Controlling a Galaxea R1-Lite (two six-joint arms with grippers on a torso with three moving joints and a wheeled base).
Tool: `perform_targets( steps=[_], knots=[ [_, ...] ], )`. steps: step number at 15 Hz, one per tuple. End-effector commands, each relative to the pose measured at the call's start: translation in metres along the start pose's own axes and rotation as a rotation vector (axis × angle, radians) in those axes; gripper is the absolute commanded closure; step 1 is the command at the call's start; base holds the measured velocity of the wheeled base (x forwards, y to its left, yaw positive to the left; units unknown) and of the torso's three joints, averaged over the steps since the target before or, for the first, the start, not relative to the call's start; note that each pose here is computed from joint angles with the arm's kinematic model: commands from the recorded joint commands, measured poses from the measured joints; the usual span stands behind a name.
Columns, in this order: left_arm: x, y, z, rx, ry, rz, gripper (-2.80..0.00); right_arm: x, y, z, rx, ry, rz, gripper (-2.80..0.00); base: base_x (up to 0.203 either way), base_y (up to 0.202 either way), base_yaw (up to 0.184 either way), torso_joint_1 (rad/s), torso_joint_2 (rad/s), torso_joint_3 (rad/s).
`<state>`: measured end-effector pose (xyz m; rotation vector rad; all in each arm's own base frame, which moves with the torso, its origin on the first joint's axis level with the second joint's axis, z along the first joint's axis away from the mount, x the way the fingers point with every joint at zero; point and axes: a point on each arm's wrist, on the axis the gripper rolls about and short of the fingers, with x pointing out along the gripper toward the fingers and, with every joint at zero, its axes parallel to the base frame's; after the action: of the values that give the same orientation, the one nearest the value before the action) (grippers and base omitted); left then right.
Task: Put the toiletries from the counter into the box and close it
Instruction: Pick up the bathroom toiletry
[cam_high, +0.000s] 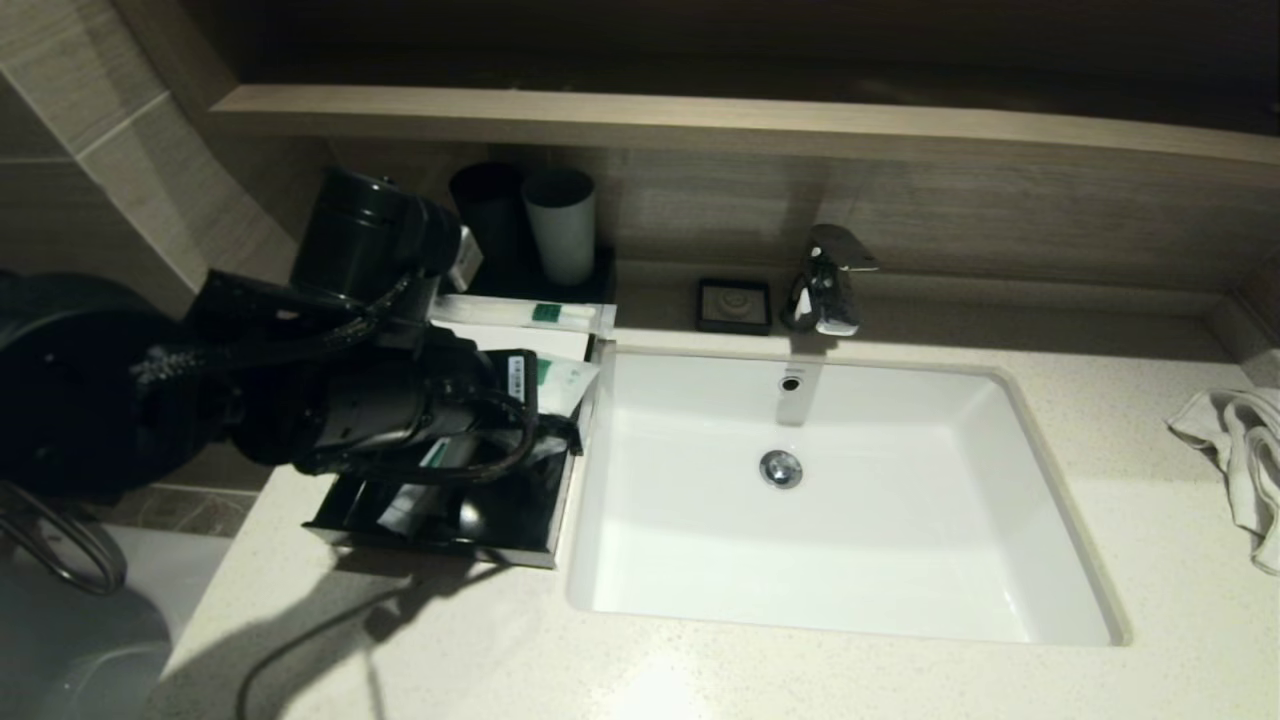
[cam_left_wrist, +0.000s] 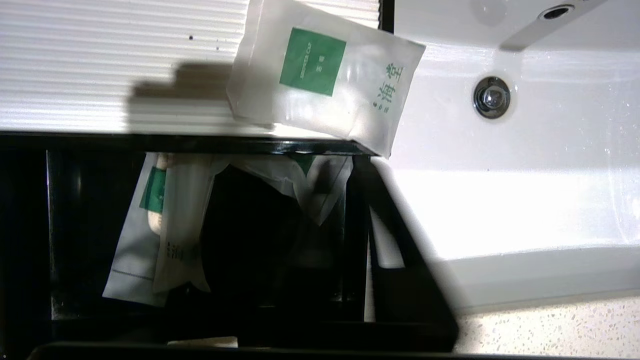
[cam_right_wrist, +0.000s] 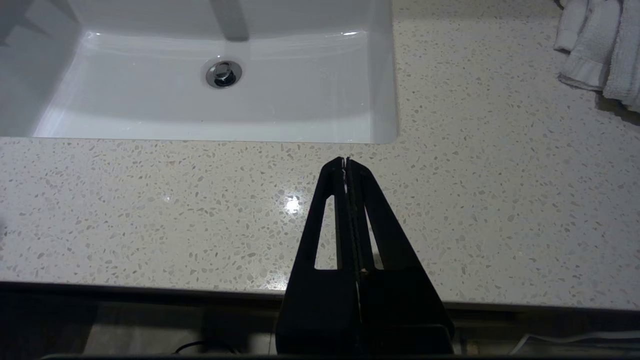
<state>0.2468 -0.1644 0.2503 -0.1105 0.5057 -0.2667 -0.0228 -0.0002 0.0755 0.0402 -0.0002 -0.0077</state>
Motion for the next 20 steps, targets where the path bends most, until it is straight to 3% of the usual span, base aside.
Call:
perform_targets(
  steps=[1,6,12,17,18,20],
  knots=[
    [0.009,-0.003,0.003,-0.001,0.0,0.004,0.0,0.0,0.0,0.0,0.0,0.002,0.0,0.0,0.0,0.0,0.0,0.0,0.0,0.0],
    [0.025,-0.012,0.014,-0.003,-0.014,0.0,0.0,0.0,0.0,0.0,0.0,0.002,0.0,0.0,0.0,0.0,0.0,0.0,0.0,0.0],
    [0.048,-0.017,0.012,0.064,-0.003,0.051,0.0,0.0,0.0,0.0,0.0,0.002,0.0,0.0,0.0,0.0,0.0,0.0,0.0,0.0],
    [0.051,-0.02,0.014,0.069,-0.012,0.06,0.0,0.0,0.0,0.0,0.0,0.002,0.0,0.0,0.0,0.0,0.0,0.0,0.0,0.0],
    [0.053,-0.021,0.014,0.073,-0.017,0.076,-2.78,0.0,0.0,0.0,0.0,0.002,0.0,0.0,0.0,0.0,0.0,0.0,0.0,0.0],
    [0.054,-0.025,0.011,0.093,-0.021,0.089,-2.8,0.0,0.0,0.0,0.0,0.002,0.0,0.0,0.0,0.0,0.0,0.0,0.0,0.0]
  ],
)
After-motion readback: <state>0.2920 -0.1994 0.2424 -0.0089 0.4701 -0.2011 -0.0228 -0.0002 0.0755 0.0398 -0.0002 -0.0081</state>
